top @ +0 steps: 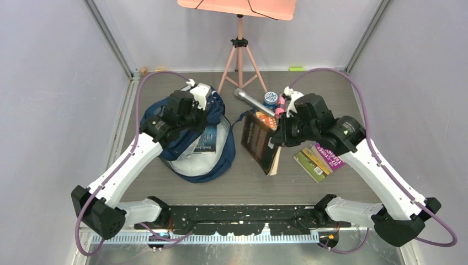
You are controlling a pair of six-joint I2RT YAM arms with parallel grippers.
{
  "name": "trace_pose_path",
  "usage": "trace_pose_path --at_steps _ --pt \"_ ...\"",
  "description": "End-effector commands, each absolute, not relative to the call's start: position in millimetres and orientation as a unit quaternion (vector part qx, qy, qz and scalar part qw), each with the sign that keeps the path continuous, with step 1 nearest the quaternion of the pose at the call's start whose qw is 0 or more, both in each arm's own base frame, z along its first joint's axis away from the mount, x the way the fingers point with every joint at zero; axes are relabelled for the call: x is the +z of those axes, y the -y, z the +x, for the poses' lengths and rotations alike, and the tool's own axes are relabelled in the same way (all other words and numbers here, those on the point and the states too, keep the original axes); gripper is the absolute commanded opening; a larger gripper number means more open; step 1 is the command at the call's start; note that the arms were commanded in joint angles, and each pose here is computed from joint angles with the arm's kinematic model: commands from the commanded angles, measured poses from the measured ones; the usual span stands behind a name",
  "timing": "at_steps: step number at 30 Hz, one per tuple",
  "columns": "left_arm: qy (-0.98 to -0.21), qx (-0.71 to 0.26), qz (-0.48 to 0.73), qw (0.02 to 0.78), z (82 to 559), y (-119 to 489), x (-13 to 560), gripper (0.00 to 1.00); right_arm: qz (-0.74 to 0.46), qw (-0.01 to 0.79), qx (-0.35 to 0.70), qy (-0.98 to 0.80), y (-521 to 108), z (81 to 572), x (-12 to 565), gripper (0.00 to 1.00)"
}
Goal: Pack the student bag
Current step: Place the book in the student bag.
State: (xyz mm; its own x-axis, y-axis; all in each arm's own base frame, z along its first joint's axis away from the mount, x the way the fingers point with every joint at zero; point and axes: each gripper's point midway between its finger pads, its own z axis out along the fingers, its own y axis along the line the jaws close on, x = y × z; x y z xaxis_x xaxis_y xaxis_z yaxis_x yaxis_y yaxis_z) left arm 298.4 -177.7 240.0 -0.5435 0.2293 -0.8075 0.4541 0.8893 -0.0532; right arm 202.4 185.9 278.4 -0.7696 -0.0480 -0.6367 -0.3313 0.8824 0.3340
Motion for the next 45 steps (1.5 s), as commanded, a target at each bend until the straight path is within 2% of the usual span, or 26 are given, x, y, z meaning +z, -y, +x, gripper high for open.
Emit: trace_pose_path --at_steps 1,12,20,26,29,37,40,45 --pt "-0.837 -0.155 0.186 0.491 312 186 281 0.00 -0.129 0.326 0.402 -0.846 -248 179 328 0.00" --pt "-0.827 -0.171 0.194 0.499 305 188 291 0.00 -0.109 0.257 0.469 -0.838 -300 190 312 0.01" --pt "-0.816 -0.190 0.189 0.512 299 190 302 0.00 -0.091 0.213 0.442 -0.867 -316 205 264 0.00" --pt "-0.820 -0.203 0.194 0.499 298 196 298 0.00 -0.062 0.255 0.480 -0.837 -326 219 260 0.01" --pt "-0.820 -0.205 0.196 0.498 296 197 297 0.00 -0.065 0.286 0.523 -0.800 -341 231 278 0.00" --pt "-0.816 -0.214 0.199 0.499 295 199 299 0.00 -0.033 0.334 0.554 -0.762 -360 264 301 0.00" --pt "-0.817 -0.212 0.200 0.498 295 199 298 0.00 0.010 0.335 0.519 -0.786 -361 286 272 0.00" --pt "-0.817 -0.215 0.202 0.496 296 201 297 0.00 0.103 0.312 0.425 -0.843 -357 321 188 0.00"
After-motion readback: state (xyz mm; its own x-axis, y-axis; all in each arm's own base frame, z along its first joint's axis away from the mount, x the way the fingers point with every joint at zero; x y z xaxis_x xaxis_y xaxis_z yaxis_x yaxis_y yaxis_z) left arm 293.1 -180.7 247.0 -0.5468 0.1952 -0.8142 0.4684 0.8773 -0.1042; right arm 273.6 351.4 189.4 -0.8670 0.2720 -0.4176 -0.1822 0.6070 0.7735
